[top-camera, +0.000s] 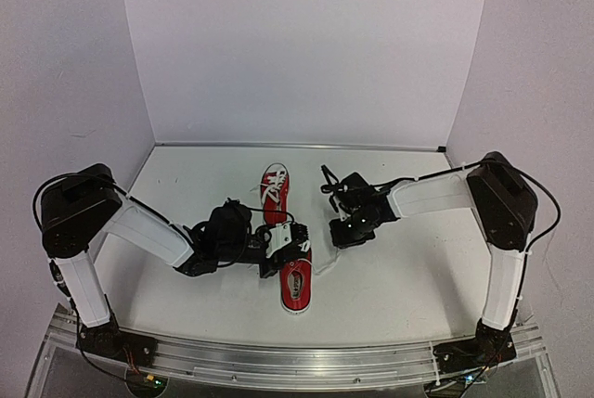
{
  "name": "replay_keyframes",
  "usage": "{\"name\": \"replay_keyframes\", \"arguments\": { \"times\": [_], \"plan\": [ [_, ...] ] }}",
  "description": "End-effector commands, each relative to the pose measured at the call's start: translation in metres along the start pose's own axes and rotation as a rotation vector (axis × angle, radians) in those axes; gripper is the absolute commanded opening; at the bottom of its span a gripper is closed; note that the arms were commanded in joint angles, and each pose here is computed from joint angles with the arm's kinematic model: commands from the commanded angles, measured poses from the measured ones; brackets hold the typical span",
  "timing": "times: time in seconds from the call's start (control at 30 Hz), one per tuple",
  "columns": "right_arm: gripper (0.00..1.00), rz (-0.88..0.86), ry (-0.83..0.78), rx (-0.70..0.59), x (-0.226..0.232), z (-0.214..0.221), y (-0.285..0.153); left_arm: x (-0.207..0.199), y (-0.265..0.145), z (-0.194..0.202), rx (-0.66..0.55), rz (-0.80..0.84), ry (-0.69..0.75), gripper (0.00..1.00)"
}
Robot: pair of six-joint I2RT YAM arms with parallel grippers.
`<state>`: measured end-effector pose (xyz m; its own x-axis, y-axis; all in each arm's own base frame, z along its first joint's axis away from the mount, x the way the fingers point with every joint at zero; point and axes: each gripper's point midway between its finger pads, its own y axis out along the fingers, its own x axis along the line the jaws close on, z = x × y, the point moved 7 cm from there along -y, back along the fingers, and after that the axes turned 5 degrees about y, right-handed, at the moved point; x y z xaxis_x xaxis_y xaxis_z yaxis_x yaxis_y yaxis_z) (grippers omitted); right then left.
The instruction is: Tie the shoes
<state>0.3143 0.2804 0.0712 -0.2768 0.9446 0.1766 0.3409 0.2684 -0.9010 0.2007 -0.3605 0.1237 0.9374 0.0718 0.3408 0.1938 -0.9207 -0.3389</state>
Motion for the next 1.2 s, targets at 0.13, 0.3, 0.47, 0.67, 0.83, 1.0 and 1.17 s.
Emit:
{"name": "replay_keyframes", "arguments": {
  "times": [0.13,0.3,0.47,0.67,0.83,1.0,1.17],
  "plan": [
    [0.0,-0.007,-0.031,0.025,0.007,0.002,0.007,0.0,0.004,-0.006,-0.043,0.003,0.031,0.0],
    [0.0,-0.128,-0.042,-0.145,0.033,-0.042,-0.046,-0.003,0.002,-0.005,-0.054,0.004,0.045,0.0],
    [0.0,-0.307,-0.05,-0.249,0.064,-0.078,-0.089,-0.01,0.002,-0.004,-0.051,0.012,0.087,0.0],
    [0.0,-0.509,-0.12,-0.295,0.112,-0.093,-0.119,-0.021,0.005,-0.006,-0.011,-0.002,0.202,0.0],
    [0.0,-0.629,-0.199,-0.276,0.157,-0.092,-0.125,-0.023,0.004,-0.007,-0.003,-0.008,0.235,0.0],
    [0.0,-0.727,-0.269,-0.238,0.199,-0.079,-0.127,-0.028,0.005,-0.004,0.028,-0.001,0.264,0.0],
    [0.19,-0.77,-0.307,-0.187,0.217,-0.067,-0.126,-0.029,0.004,-0.004,0.031,0.003,0.27,0.0]
  ]
}}
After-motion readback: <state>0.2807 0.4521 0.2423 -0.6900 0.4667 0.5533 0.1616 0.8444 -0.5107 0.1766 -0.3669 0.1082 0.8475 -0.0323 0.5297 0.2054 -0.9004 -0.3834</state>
